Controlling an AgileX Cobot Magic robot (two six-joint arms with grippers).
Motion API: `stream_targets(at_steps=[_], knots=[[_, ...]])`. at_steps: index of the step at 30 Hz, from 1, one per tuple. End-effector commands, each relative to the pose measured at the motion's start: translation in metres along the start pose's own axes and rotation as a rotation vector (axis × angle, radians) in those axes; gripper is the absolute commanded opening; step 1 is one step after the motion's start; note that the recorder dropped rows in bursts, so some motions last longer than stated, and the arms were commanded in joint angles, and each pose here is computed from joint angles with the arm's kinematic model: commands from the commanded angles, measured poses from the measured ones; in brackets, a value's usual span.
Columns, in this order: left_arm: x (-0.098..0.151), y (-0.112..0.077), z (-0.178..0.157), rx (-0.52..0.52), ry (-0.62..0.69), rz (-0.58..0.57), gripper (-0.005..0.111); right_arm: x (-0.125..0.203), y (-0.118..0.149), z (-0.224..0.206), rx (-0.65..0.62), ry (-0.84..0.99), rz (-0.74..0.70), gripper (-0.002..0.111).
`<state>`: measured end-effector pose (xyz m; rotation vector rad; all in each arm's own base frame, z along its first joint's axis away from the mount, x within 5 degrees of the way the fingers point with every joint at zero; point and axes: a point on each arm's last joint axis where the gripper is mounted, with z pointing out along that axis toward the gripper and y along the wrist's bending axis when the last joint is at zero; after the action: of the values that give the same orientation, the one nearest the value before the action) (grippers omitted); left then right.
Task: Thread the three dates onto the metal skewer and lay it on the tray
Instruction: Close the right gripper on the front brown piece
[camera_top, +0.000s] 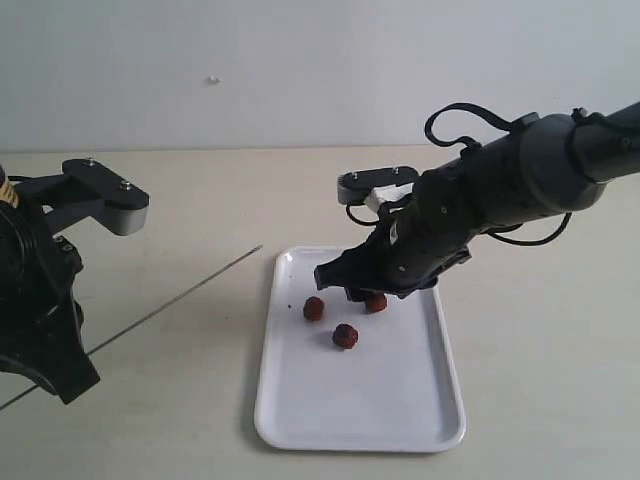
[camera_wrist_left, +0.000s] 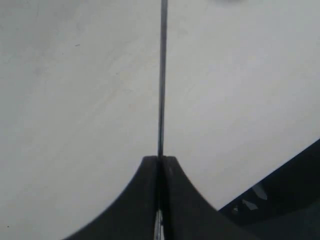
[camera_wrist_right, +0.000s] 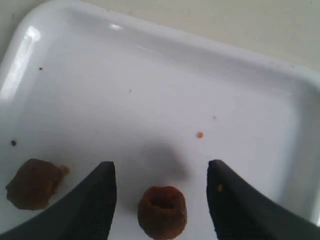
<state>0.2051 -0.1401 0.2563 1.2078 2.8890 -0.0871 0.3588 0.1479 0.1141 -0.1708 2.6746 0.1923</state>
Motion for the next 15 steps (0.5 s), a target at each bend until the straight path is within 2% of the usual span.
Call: stream_targets(at_steps=[1,15], knots=[[0.0,0.0,0.0,0.004,0.001,-0.009,0.0,0.001,0.0,0.001,0.002,-0.004,-0.006,0.054],[0.0,0.0,0.0,0.004,0.001,-0.007,0.0,0.015,-0.003,0.006,-0.01,-0.022,0.023,0.051]])
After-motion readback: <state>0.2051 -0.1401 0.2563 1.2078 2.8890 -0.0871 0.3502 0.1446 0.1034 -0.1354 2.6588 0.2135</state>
